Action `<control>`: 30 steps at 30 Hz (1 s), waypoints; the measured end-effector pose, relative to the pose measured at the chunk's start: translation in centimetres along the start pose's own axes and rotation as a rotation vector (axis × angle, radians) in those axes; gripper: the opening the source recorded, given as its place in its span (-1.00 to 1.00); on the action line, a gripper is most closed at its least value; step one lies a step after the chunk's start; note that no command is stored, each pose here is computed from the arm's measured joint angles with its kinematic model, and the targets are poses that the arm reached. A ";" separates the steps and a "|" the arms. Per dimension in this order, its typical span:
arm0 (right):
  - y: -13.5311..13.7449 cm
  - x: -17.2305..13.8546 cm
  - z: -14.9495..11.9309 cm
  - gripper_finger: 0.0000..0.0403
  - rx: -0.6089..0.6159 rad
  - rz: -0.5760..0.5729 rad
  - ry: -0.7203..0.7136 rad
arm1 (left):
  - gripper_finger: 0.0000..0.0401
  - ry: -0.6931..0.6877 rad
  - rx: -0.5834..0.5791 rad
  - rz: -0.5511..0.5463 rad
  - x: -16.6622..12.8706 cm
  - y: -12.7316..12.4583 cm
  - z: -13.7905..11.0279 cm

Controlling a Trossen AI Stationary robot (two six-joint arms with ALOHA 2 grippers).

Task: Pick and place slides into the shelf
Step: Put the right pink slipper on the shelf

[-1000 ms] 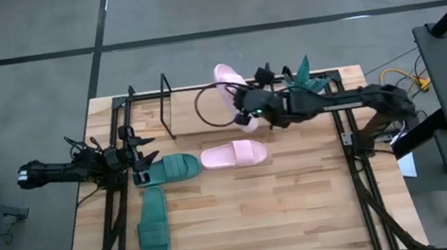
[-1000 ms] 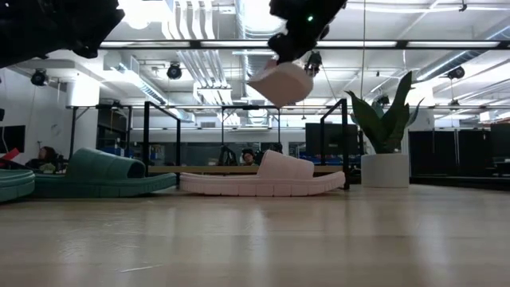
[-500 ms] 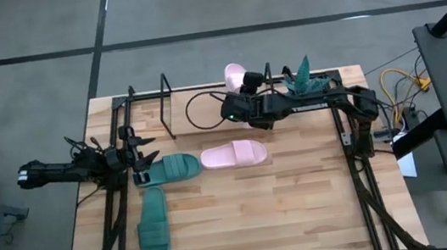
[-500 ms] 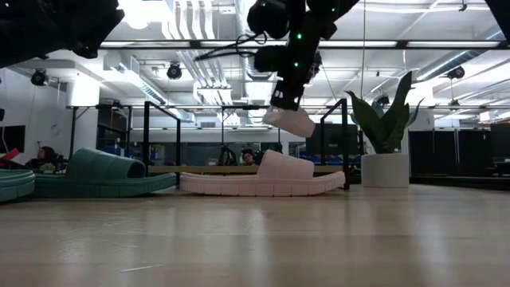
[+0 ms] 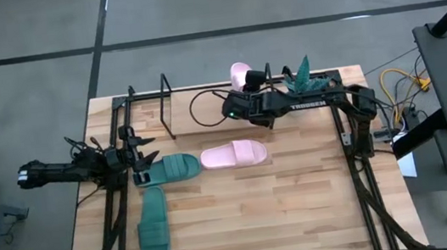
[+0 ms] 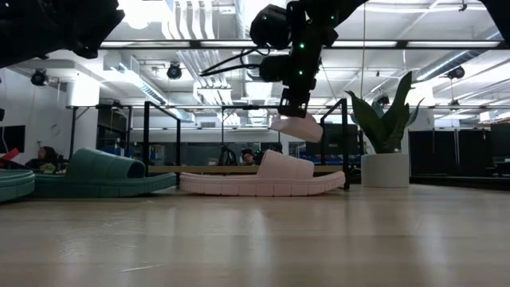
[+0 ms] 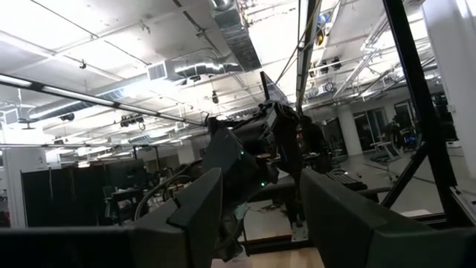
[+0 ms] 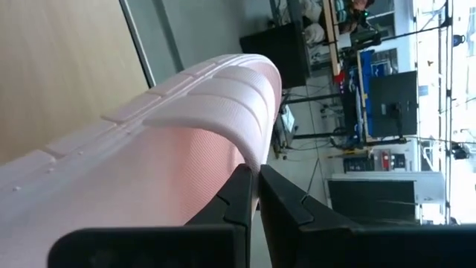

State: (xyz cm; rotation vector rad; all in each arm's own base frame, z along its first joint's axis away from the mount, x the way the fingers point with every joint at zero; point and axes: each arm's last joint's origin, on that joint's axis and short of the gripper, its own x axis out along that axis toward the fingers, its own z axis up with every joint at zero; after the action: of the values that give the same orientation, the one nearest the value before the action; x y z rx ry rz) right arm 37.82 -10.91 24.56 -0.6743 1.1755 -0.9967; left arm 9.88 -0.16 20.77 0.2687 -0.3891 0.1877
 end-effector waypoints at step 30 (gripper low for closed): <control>0.5 2.0 -1.9 -0.94 -0.054 0.061 0.085 | -0.16 0.000 0.000 0.000 0.0 0.0 0.0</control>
State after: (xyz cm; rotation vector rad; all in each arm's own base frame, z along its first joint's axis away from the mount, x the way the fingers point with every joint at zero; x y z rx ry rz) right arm 36.31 -12.35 22.74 -0.6400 1.2936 -0.9531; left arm 9.88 -0.16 20.76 0.2683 -0.3889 0.1880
